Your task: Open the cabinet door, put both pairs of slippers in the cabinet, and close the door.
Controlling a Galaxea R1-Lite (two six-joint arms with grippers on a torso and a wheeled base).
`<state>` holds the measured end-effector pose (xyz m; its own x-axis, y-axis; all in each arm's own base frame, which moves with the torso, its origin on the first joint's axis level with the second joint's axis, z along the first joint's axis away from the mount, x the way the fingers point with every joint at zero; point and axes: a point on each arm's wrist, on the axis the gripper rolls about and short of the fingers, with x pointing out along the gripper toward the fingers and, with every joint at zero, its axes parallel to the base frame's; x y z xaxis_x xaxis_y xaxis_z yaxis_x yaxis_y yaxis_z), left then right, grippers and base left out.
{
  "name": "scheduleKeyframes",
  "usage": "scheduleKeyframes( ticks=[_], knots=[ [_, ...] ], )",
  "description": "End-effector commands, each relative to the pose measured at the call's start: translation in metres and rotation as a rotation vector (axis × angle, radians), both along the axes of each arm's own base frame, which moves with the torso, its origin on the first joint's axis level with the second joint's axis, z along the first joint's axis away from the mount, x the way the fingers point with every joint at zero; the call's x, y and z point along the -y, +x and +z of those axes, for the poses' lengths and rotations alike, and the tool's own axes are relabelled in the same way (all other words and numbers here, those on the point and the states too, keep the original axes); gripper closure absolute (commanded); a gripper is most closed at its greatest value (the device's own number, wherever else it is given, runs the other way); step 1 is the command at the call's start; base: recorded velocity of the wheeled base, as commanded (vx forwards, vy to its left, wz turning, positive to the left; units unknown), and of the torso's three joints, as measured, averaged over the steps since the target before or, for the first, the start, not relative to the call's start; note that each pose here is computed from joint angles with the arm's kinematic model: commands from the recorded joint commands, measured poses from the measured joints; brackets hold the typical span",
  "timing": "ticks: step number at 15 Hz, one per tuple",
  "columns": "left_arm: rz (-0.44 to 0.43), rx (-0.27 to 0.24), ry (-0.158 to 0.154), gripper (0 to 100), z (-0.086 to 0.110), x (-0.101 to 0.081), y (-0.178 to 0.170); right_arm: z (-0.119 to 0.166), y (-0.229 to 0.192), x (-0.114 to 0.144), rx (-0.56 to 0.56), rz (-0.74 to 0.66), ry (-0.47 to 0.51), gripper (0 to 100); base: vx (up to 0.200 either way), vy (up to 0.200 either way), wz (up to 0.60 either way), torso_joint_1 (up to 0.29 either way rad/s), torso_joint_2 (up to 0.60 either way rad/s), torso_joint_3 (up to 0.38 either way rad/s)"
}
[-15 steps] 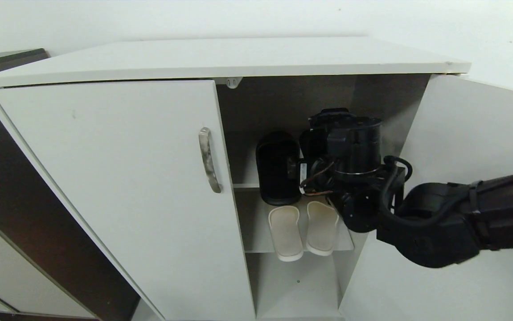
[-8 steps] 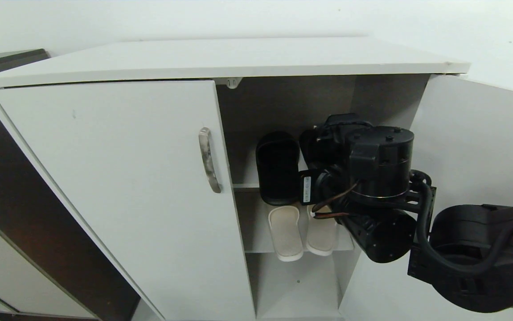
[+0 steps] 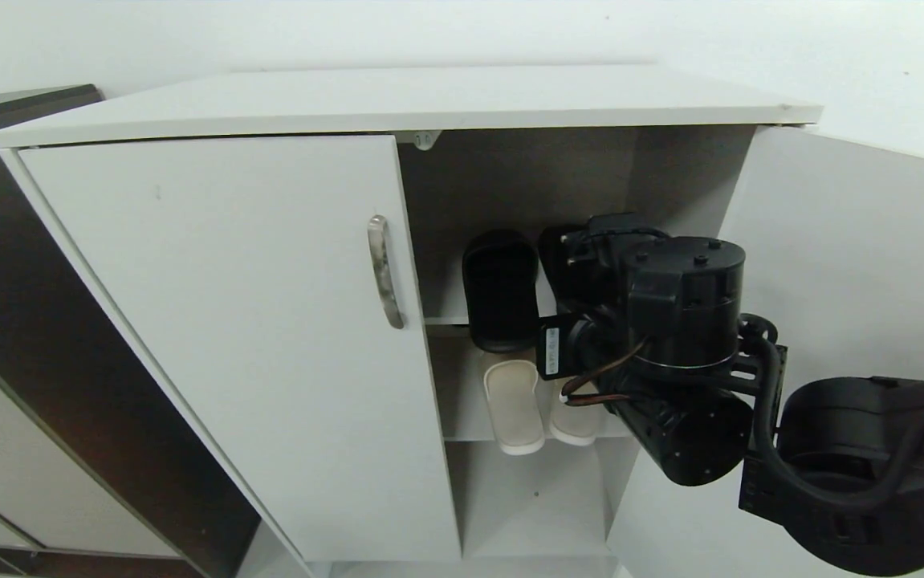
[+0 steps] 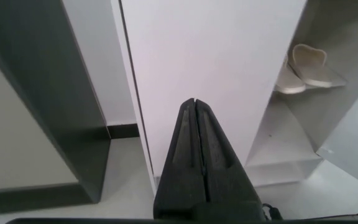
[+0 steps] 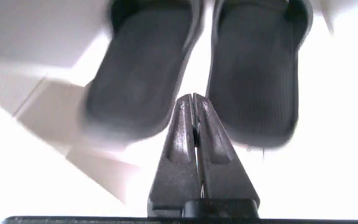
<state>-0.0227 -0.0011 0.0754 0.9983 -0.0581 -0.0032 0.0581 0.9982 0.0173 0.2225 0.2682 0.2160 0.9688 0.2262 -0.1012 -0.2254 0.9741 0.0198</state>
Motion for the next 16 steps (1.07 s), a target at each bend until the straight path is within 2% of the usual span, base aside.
scheduleKeyframes(
  ticks=[1, 8, 16],
  knots=[
    [0.0, -0.001, -0.001, 100, 0.0, 0.0, 0.0, -0.002, 0.0, 0.0, -0.003, 0.0, -0.005, 100, -0.2, 0.0, 0.0, -0.007, 0.0, 0.002],
    [0.0, -0.002, -0.002, 100, 0.0, 0.0, 0.0, -0.006, -0.001, -0.001, -0.012, 0.005, -0.01, 100, -0.2, 0.0, 0.0, 0.004, 0.0, 0.0],
    [0.001, -0.002, -0.004, 100, 0.0, 0.0, 0.0, -0.019, -0.006, 0.0, -0.033, 0.021, -0.073, 100, -0.2, 0.0, 0.0, 0.003, 0.0, 0.0]
  ],
)
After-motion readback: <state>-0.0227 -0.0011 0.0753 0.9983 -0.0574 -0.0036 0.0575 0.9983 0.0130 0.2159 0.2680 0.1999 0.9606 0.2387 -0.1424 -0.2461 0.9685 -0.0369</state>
